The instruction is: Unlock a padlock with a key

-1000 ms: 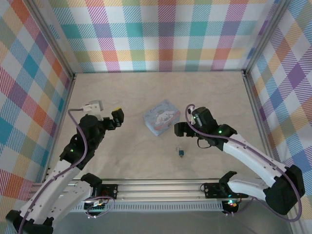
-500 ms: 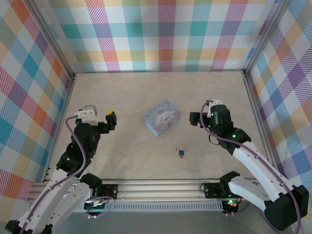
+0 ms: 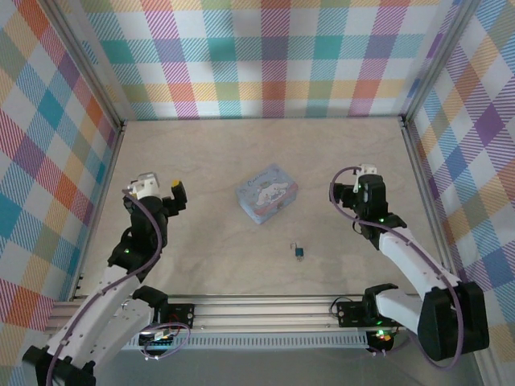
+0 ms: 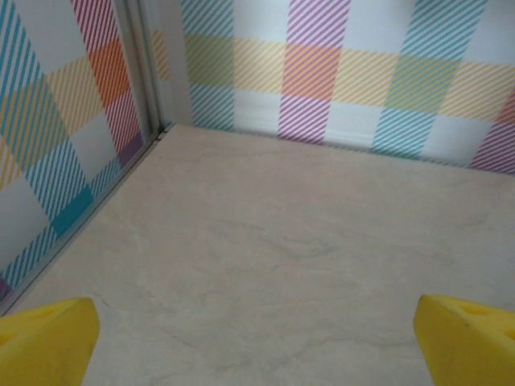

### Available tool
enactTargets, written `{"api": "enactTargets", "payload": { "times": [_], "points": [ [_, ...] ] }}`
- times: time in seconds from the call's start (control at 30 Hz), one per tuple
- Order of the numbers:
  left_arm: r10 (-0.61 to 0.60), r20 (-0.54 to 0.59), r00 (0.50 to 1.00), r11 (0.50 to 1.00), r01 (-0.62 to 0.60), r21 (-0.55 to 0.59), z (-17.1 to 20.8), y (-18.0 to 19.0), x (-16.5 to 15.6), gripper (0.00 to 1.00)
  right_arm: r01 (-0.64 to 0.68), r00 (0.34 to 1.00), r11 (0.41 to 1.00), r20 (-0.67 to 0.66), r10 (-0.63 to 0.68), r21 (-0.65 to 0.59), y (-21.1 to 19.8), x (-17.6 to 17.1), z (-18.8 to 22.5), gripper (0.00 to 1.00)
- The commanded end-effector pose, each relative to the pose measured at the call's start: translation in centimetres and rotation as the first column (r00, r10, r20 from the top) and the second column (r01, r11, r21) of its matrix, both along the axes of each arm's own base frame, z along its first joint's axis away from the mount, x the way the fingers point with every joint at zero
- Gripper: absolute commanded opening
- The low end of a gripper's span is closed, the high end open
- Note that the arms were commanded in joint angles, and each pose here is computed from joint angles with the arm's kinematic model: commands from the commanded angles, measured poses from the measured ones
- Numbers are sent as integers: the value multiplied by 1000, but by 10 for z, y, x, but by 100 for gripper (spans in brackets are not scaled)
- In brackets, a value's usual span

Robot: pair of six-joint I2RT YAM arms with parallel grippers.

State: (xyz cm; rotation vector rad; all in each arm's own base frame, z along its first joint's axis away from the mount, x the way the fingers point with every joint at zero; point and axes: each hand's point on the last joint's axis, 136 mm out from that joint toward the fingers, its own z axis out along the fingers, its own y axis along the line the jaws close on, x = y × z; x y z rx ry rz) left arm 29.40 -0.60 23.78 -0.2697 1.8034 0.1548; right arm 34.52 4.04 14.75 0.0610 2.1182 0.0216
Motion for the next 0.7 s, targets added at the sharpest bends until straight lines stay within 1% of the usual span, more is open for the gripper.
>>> {"api": "enactTargets", "payload": {
  "times": [0.0,0.17,0.33,0.37,0.47,0.6,0.67],
  "points": [
    [43,30,999,999,-42,-34,-6,9,8,100,2,994,1000,112,-1,-4,-6,17,7,100],
    [63,6,998,997,-62,-46,-24,17,16,100,13,989,999,148,-5,-51,-19,29,-8,100],
    [68,-23,997,996,-69,-49,-42,21,23,100,-6,986,999,167,12,-33,-23,36,-27,100],
    [65,-28,998,997,-66,-49,-45,20,25,100,-13,980,999,196,20,-38,-22,40,-25,100],
    [63,-48,997,997,-65,-45,-56,20,29,100,-31,975,998,219,41,-49,-21,45,-30,100],
    [61,-71,996,997,-64,-38,-67,20,36,100,-76,972,997,219,82,-32,-16,48,-46,100],
    [59,-80,995,998,-62,-33,-72,21,39,100,-70,972,997,225,73,-21,-19,46,-48,100]
  ]
}}
